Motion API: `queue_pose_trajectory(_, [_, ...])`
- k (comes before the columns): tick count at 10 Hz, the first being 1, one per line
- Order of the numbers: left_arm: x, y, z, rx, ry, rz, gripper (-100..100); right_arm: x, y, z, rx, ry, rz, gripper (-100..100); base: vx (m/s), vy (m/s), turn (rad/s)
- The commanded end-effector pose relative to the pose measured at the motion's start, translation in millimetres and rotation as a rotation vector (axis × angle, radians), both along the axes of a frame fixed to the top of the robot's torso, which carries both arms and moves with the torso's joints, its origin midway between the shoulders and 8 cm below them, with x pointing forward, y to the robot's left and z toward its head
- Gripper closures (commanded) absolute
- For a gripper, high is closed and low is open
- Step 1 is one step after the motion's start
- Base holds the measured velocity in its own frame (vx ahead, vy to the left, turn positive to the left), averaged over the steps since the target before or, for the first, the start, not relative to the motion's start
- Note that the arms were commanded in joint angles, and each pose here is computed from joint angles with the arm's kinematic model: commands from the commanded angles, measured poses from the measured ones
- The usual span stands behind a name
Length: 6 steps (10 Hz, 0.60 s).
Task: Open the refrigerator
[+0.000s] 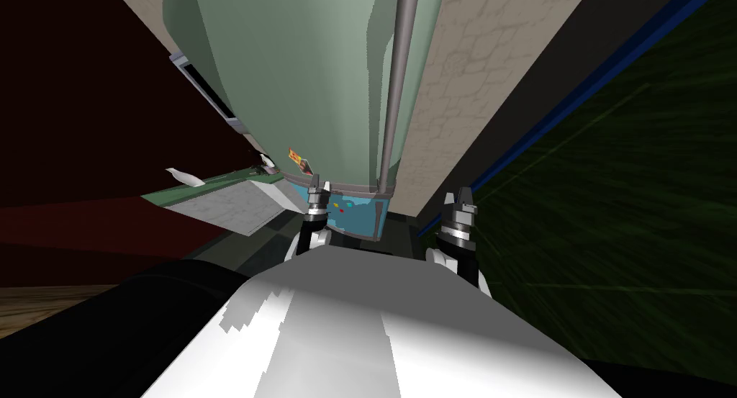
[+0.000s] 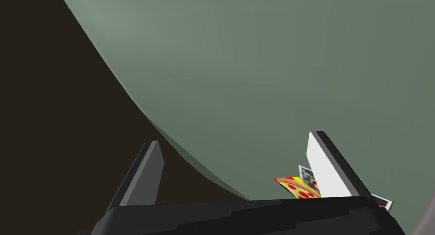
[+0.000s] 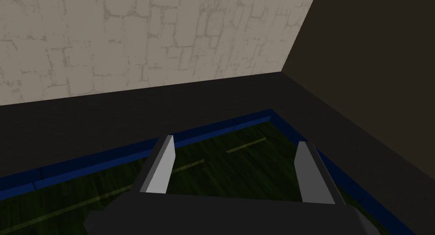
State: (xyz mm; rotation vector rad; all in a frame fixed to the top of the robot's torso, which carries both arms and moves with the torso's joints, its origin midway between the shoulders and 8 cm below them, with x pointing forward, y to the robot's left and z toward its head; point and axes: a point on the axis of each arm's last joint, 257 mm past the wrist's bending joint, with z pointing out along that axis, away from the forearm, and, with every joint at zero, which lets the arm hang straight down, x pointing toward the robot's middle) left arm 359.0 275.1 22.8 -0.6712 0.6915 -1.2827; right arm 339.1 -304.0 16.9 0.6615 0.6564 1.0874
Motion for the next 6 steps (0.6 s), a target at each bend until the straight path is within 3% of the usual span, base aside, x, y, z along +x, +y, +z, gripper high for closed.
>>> queue_pose_trajectory(1, [0.0, 0.0, 0.0, 0.000, 0.000, 0.000, 0, 0.0, 0.0, 0.0, 0.000, 0.000, 0.000, 0, 0.000, 0.000, 0.000])
queue_pose_trajectory(6, [-0.1, 0.0, 0.1, 0.000, 0.000, 0.000, 0, -0.1, 0.0, 0.1, 0.000, 0.000, 0.000, 0, 0.000, 0.000, 0.000])
